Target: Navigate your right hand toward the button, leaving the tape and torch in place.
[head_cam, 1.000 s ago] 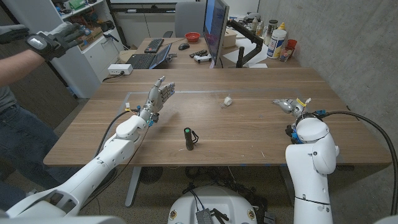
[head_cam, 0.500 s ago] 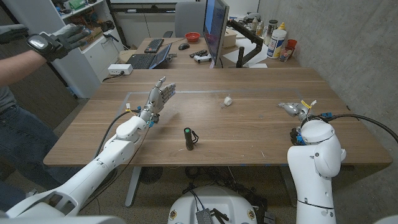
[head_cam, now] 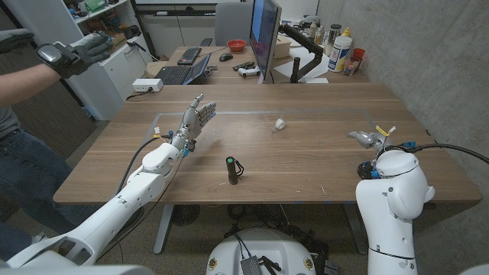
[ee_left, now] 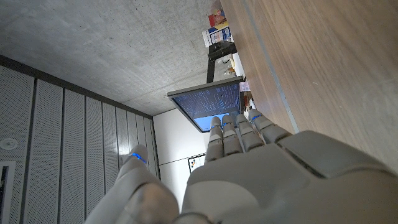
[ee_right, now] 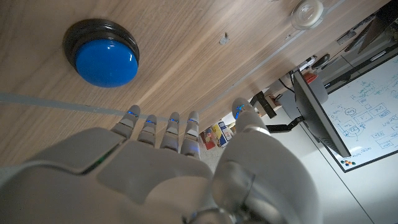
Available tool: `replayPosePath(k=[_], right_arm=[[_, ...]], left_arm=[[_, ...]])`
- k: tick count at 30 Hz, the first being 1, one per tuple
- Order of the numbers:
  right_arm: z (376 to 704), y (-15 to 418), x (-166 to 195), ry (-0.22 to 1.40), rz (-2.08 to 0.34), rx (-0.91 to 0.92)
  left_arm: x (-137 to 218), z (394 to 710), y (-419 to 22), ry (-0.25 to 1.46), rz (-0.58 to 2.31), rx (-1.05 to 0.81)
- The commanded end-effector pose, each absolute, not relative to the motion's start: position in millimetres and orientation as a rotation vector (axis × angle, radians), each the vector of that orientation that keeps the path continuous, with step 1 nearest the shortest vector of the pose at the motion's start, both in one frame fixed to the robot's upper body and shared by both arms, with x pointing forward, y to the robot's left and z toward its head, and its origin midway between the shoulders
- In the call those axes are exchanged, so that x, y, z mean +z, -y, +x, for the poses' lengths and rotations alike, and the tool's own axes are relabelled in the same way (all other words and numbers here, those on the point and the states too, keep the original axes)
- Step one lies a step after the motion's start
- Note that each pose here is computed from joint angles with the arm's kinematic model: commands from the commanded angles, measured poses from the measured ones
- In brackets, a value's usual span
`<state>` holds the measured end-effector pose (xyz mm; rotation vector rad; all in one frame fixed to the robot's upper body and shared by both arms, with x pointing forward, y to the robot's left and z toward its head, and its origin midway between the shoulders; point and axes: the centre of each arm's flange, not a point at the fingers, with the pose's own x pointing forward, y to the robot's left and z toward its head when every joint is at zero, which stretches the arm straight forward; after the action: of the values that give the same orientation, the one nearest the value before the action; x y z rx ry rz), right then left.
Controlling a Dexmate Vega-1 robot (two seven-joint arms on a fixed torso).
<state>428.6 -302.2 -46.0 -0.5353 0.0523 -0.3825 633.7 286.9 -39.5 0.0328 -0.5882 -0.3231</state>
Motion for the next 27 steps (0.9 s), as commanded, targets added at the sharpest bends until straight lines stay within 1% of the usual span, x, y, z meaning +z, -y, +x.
replayPosePath(k=[1, 17, 27], right_arm=[[423, 311, -55, -0.117, -0.524, -0.421], [428, 317, -59, -0.207, -0.536, -0.425], [433, 320, -56, -0.253, -0.543, -0.429]], left_arm=[[-37, 631, -287, 0.599, 0.029, -0.318], [-34, 630, -296, 0.602, 0.043, -0.323], [-33, 628, -302, 0.608, 0.045, -0.324]])
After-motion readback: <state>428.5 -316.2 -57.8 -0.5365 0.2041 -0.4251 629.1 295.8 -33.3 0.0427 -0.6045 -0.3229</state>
